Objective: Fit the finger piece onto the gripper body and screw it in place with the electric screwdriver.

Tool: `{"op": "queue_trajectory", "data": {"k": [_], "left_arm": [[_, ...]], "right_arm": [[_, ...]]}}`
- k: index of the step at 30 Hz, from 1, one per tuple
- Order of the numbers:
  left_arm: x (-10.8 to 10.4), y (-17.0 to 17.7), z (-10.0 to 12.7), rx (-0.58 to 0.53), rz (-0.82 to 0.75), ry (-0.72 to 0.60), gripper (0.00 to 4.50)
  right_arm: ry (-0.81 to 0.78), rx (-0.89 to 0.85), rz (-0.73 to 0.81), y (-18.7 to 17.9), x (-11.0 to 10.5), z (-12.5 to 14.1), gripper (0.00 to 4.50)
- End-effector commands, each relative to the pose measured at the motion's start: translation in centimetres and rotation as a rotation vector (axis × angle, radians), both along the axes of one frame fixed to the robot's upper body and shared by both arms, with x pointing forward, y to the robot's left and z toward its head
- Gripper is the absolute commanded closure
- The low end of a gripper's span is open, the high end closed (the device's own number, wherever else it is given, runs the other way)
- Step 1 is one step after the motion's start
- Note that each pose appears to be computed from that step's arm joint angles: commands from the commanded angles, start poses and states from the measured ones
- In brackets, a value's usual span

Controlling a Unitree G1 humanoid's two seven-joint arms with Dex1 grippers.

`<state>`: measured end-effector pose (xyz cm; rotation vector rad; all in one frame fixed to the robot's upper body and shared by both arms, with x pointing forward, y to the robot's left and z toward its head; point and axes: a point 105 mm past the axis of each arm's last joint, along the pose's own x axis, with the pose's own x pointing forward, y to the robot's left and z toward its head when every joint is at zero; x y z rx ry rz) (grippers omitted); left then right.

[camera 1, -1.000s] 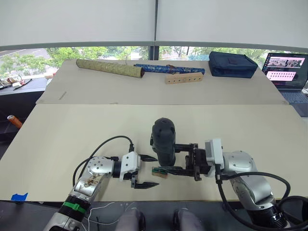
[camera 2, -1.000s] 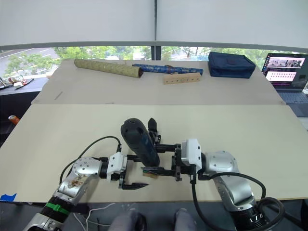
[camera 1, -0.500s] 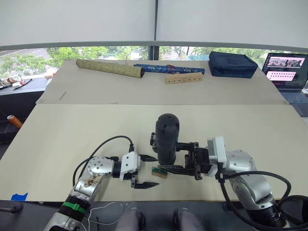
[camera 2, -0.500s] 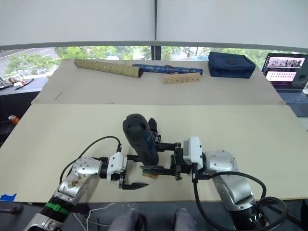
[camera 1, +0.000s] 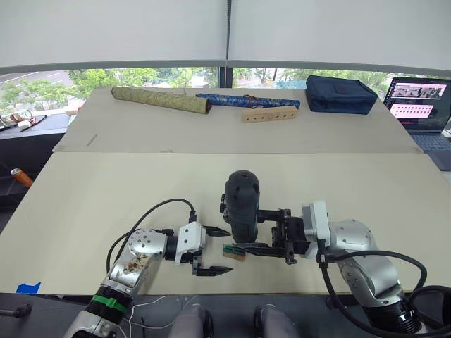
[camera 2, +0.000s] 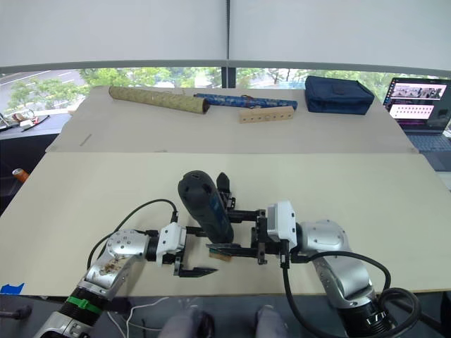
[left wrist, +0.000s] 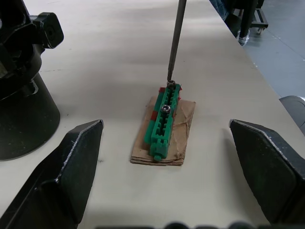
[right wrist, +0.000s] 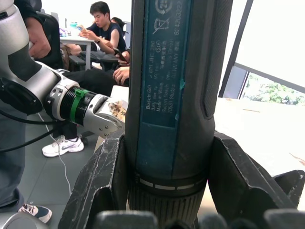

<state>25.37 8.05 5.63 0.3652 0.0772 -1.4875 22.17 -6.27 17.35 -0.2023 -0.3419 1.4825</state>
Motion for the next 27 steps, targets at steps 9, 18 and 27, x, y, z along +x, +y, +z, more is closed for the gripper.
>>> {"op": "queue_trajectory", "data": {"k": [9, 18, 27], "left_arm": [[-0.71, 0.11, -2.02, 0.04, 0.011, 0.079, 0.0], [-0.82, 0.05, -2.03, 0.038, 0.01, 0.079, 0.0], [-0.86, 0.1, -2.01, 0.041, 0.009, 0.078, 0.0]], "right_arm": [[-0.054, 0.003, 0.039, 0.35, -0.76, 1.03, 2.57], [-0.057, -0.012, 0.039, 0.3, -0.82, 0.9, 2.57], [-0.089, 0.011, 0.0, -0.33, -0.28, 1.84, 2.57]]}}
